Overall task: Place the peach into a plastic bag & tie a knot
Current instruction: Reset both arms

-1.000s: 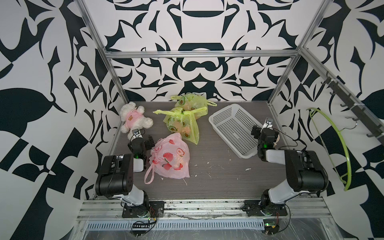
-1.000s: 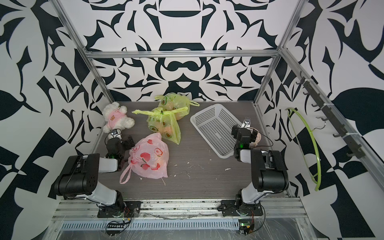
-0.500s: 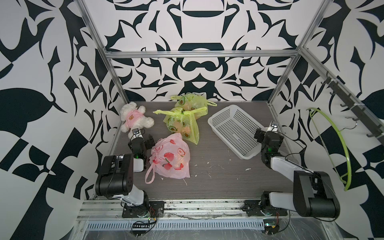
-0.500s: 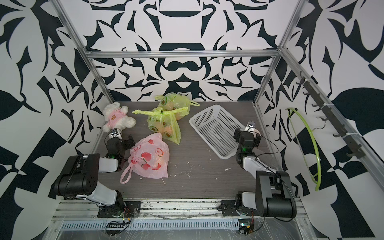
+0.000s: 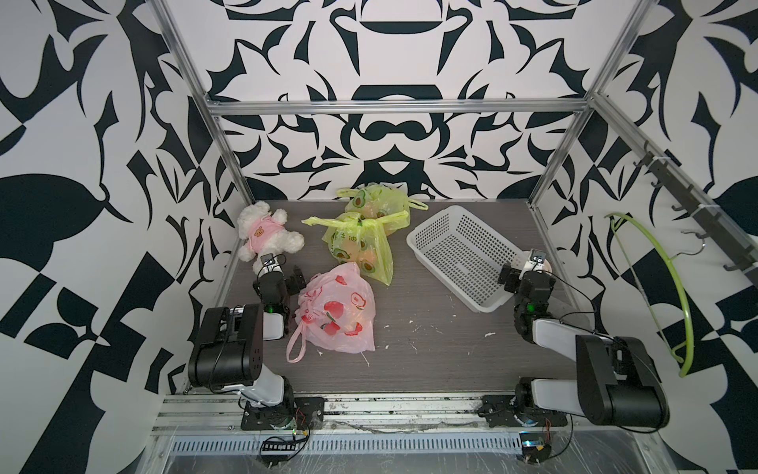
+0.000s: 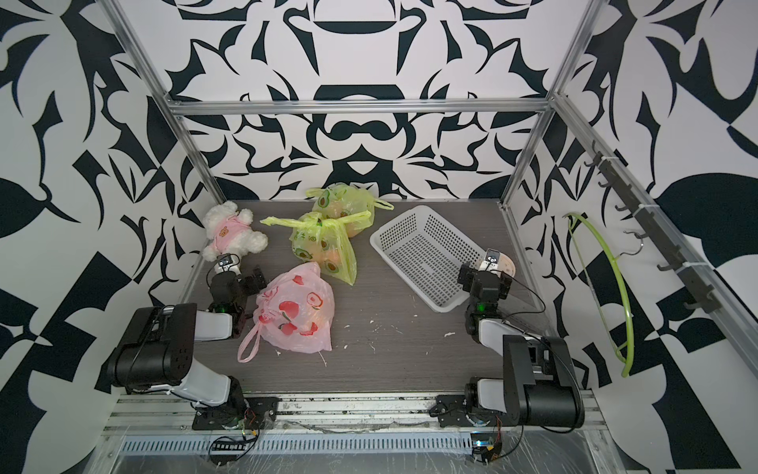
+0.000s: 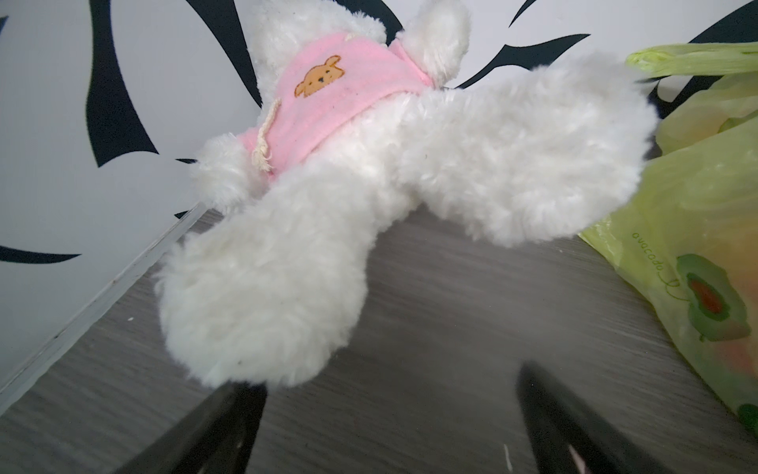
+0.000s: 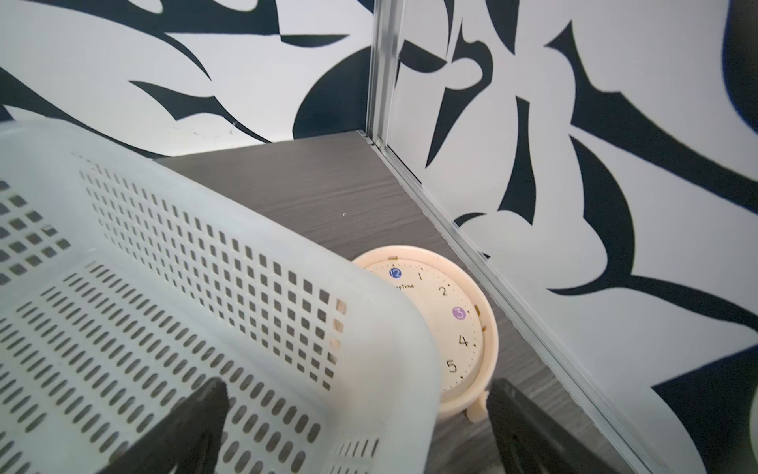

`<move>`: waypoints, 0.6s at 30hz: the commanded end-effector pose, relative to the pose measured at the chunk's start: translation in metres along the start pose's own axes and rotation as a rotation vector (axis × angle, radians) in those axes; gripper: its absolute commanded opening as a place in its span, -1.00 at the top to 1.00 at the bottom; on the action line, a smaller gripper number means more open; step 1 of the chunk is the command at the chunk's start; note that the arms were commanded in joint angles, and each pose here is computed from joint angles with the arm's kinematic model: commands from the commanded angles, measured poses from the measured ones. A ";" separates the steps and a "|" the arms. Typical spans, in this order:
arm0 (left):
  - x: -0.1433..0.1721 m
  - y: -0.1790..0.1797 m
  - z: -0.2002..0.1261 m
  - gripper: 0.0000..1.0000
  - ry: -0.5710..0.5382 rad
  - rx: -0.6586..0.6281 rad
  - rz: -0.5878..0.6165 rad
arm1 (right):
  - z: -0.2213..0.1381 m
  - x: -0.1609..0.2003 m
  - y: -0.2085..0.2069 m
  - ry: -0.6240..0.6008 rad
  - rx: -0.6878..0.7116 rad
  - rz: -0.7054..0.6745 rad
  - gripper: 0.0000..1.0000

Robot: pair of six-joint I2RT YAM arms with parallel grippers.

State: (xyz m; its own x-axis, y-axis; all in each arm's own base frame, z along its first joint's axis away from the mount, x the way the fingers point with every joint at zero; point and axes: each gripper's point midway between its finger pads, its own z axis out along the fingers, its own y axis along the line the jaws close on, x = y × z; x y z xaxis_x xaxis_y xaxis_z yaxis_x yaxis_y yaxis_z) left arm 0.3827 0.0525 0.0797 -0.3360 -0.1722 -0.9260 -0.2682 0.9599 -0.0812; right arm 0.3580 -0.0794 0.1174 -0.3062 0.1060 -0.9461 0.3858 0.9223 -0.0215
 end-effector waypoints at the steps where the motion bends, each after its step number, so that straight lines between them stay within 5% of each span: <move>1: -0.010 -0.002 0.001 -0.99 -0.029 0.009 -0.006 | 0.010 0.014 -0.010 0.086 0.001 0.038 -0.99; 7: -0.010 -0.002 0.001 -0.99 -0.028 0.008 -0.006 | 0.010 0.017 0.008 0.119 -0.130 0.029 -0.98; 10: -0.011 -0.002 0.002 -0.98 -0.026 0.008 -0.006 | -0.004 0.019 0.027 0.076 -0.225 0.140 -1.00; 12: -0.010 -0.002 0.002 -0.98 -0.025 0.007 -0.007 | -0.007 0.011 0.047 -0.009 -0.246 0.034 -1.00; 18: -0.011 -0.002 0.002 -0.99 -0.026 0.008 -0.007 | 0.001 0.036 0.082 0.025 -0.279 -0.114 -1.00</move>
State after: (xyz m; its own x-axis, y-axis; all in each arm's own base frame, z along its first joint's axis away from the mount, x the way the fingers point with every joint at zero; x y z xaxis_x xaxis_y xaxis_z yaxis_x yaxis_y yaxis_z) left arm 0.3829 0.0525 0.0799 -0.3359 -0.1726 -0.9259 -0.2684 0.9599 -0.0815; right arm 0.3957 -0.0108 0.1190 -0.2314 0.0979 -0.9679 0.1232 0.9899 0.0706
